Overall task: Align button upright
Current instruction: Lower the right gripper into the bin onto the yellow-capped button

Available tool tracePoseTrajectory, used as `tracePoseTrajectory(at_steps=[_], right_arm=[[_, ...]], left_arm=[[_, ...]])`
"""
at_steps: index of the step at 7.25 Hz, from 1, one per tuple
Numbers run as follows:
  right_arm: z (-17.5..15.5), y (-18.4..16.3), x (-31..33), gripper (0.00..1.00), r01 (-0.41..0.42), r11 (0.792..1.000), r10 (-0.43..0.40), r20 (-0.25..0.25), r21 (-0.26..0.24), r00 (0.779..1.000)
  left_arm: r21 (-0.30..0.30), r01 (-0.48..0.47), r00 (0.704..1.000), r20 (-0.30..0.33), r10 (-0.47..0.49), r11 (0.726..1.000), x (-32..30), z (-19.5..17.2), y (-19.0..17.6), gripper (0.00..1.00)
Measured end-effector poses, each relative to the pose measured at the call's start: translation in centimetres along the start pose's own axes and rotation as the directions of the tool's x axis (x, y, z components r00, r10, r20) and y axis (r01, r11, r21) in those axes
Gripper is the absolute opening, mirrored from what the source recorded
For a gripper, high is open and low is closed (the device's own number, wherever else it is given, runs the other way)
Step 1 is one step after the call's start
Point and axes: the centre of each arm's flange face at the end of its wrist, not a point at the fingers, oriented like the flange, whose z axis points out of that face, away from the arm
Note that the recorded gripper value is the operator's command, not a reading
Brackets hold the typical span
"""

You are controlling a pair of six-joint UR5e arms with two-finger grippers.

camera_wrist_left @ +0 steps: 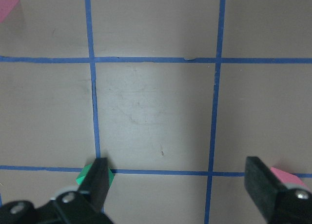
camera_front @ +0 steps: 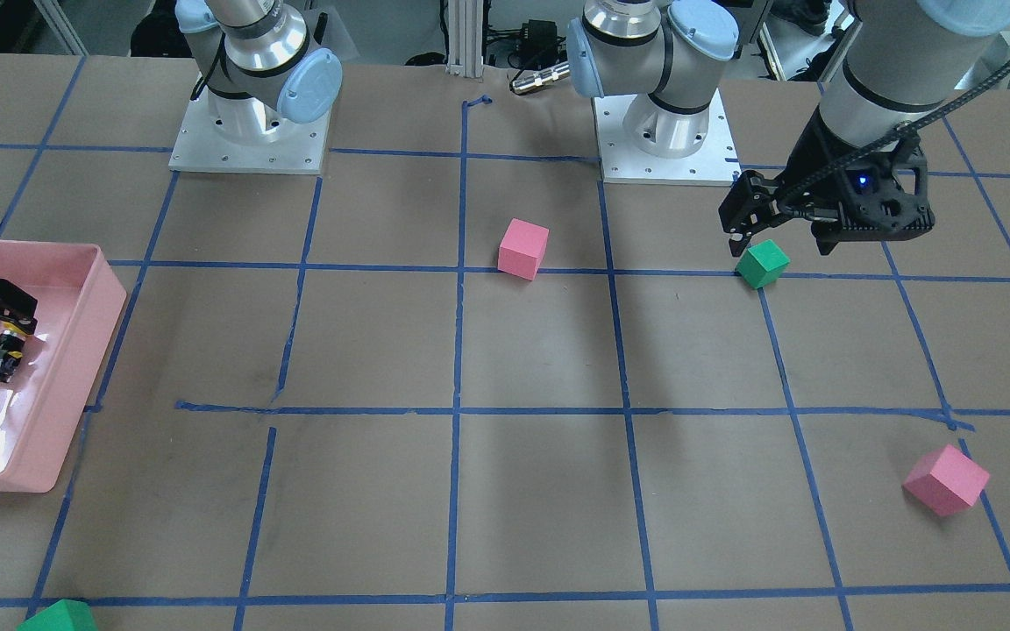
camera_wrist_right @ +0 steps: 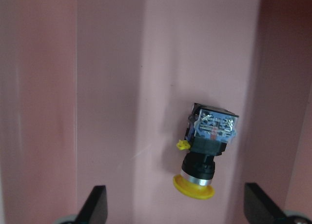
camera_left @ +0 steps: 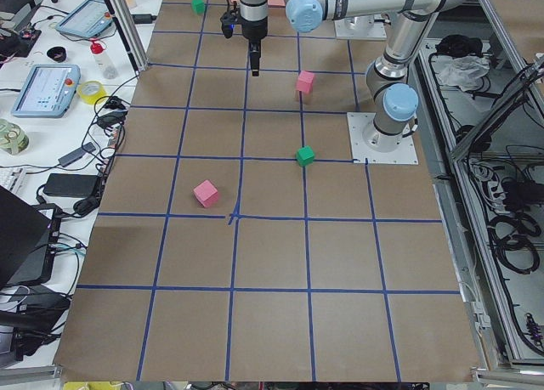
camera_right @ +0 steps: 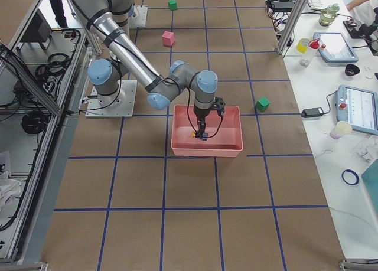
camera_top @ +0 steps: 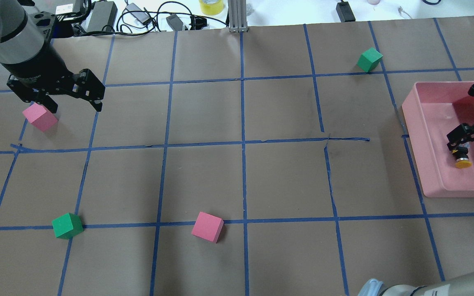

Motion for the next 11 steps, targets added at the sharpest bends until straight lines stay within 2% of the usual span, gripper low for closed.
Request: tracePoseTrajectory(at_steps=[2,5,11], right_arm=[[1.4,-0.7,0.3,1.00,-0.001,1.000,0.001,0.002,0.020,1.000],[2.7,-1.5,0.3,1.00,0.009,0.999,-0.010,0.033,0.050,0.999],[4.1,-2.1,0.7,1.00,0.022,0.999,-0.023,0.031,0.046,0.999]], left_arm=[[-0.009,-0.008,1.000,-0.009,0.008,1.000,0.6,-0.4,0.5,1.00],[-0.035,-0.040,0.999,-0.020,0.039,0.999,2.2,-0.4,1.4,1.00],[-0.050,-0.067,0.998,-0.006,0.066,0.997,2.8,-0.1,1.8,1.00]])
